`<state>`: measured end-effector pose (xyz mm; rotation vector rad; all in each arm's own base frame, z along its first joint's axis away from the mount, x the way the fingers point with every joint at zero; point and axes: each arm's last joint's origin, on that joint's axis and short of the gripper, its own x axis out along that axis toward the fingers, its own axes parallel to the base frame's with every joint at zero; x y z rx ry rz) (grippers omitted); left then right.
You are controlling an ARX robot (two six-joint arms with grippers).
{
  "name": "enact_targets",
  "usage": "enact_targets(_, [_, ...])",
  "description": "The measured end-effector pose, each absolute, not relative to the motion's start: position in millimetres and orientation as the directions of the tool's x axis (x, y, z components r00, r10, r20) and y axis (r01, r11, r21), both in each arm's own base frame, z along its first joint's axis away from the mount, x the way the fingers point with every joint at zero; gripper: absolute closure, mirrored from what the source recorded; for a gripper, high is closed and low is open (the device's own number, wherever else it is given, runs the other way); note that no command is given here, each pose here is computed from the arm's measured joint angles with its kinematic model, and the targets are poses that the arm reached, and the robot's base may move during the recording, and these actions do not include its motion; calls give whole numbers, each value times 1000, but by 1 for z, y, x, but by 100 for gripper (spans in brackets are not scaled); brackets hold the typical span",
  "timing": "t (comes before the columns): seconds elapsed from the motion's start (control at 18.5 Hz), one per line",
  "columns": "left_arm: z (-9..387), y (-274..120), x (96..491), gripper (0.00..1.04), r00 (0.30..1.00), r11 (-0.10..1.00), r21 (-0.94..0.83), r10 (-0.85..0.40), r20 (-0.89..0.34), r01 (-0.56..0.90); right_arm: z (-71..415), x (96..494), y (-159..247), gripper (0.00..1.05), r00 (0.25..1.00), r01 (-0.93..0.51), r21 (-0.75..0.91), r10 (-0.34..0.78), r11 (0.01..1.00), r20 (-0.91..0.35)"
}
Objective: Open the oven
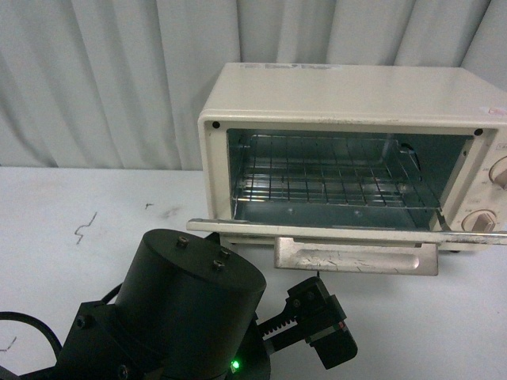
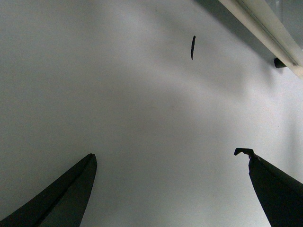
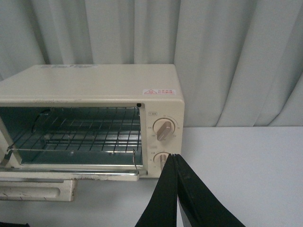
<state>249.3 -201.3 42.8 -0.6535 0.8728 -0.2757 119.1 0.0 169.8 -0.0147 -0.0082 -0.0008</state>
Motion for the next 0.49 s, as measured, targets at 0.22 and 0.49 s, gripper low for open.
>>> enact_targets(0.22, [43,-201,249,7,623,774,-633,-478,-619,-36,170,114,0,103,1000,1,-15,-1,1000,11])
enact_targets(0.49, [43,-201,249,7,624,774,-633,-478,-619,-35,170,109,0,103,1000,1,-15,-1,1000,11])
